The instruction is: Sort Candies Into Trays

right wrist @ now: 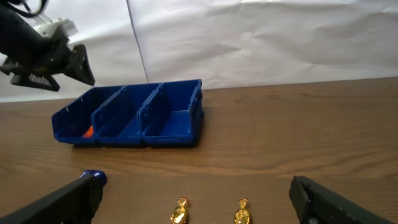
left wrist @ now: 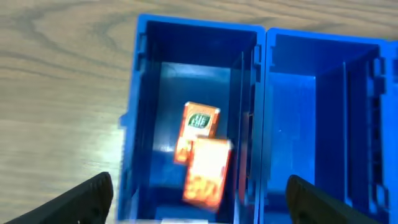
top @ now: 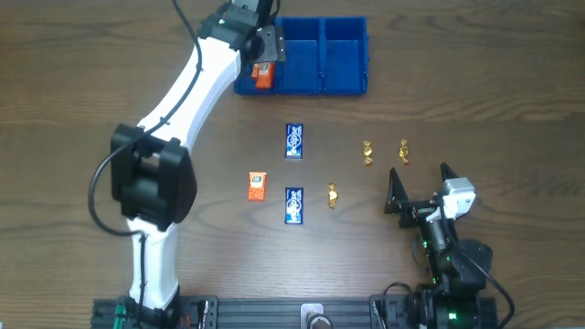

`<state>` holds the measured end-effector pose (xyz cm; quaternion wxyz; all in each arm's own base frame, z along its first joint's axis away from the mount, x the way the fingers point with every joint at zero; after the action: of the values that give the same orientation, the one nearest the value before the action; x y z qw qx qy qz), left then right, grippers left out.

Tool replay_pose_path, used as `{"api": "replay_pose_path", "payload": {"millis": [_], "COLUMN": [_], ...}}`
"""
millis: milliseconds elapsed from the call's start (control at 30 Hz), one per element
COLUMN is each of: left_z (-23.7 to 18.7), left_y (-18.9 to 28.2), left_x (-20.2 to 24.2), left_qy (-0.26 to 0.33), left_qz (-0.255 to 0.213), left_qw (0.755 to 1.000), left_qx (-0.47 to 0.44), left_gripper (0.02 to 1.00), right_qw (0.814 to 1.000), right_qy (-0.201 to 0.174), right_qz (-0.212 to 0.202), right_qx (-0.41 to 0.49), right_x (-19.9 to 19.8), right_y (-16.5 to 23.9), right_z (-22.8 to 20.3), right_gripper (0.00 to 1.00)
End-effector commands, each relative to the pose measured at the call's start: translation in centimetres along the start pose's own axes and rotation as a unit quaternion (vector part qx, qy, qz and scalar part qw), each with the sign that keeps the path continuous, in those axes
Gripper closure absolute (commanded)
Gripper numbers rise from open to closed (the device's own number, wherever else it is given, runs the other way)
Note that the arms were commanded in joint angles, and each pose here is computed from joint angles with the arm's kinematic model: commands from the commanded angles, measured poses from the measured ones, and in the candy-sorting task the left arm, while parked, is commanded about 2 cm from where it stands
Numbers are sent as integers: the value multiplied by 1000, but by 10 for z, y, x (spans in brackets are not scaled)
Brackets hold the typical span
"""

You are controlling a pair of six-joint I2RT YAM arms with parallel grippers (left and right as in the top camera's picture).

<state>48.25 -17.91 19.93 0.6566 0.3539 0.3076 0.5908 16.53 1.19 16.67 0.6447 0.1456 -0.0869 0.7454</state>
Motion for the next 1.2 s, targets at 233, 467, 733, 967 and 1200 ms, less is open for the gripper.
{"api": "replay_pose_path", "payload": {"millis": [233,467,733,967,1200], "left_z": [-161,-259,-278,-283,-288], "left_y": [121,67,48,35,30], "left_x": [-36,-30,-27,-30,-30], "left_qy": [-4,13,2,1,1], "left_qz": [-6,-9,6,7,12], "left_qw": [1000,998,996,995,994], "left_qx": [-10,68,90,98,111], "left_gripper": [73,86,106,167,397], "right_qw": [1000,1000,1000,1000,1000], "right_qy": [7,7,8,7,7], "right_qz": [-4,-4,-4,-4,-4], "right_qx": [-1,-1,-2,-1,-1], "right_x": [-1,-1,-1,-1,-1], "right_y": [0,0,0,0,0], "right_z": [-1,-1,0,-1,-1], "right_gripper": [1,1,1,1,1]}}
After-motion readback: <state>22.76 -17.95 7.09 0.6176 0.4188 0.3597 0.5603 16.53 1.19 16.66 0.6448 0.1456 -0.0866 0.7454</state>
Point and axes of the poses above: each gripper's point midway between its finger pads, its own y axis back along the fingers, its own x axis along the line the jaws close on, z = x × y, the point moved 8 cm from there along y, back along the fingers, and after that the axes turned 11 degrees about -y, right-handed, at the moved point
